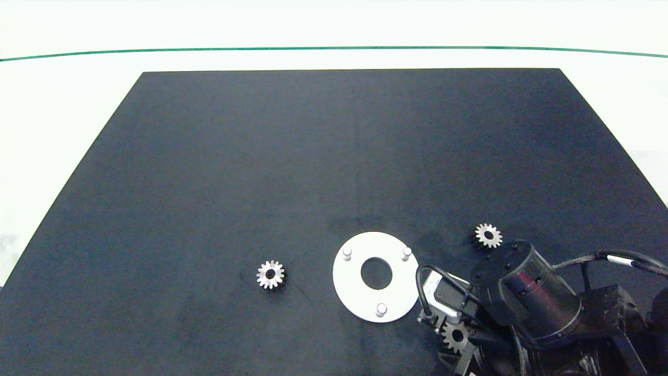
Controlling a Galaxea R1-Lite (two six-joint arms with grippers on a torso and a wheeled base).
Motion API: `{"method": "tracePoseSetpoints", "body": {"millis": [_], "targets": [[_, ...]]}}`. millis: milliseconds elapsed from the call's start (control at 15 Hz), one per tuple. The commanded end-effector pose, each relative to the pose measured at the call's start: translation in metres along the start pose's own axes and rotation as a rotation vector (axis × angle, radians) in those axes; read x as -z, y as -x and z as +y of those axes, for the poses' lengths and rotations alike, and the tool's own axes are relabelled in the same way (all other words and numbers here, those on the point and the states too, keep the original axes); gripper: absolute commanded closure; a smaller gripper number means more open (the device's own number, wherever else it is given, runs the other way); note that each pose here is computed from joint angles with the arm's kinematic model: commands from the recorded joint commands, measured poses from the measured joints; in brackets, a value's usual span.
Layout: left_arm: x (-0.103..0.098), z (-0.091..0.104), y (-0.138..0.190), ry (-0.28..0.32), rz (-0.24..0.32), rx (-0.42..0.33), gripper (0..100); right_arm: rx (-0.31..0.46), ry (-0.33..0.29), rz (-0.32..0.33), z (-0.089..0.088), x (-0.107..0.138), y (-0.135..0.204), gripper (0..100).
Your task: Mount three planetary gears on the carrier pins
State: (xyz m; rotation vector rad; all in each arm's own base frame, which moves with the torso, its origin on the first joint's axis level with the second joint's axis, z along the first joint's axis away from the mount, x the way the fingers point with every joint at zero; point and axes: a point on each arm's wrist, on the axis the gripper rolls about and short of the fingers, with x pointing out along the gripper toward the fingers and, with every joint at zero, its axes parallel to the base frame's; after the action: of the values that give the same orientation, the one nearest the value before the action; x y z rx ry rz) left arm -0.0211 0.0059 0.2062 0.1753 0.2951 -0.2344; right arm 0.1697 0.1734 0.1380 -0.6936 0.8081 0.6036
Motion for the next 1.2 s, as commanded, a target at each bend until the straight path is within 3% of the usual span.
{"method": "tracePoseSetpoints", "body": {"millis": [67,733,1200], "targets": [[0.000,0.000,0.000,-0.001,0.004,0.001,0,0.002,0.000,0.000,-0.001,0.000,0.000,55],[-0.001,0.000,-0.003,-0.001,0.015,0.007,0,0.012,-0.015,-0.001,-0.005,0.000,0.000,75],[-0.001,0.000,-0.006,-0.003,0.027,0.009,0,0.005,0.036,-0.152,0.009,-0.014,0.033,78]]}}
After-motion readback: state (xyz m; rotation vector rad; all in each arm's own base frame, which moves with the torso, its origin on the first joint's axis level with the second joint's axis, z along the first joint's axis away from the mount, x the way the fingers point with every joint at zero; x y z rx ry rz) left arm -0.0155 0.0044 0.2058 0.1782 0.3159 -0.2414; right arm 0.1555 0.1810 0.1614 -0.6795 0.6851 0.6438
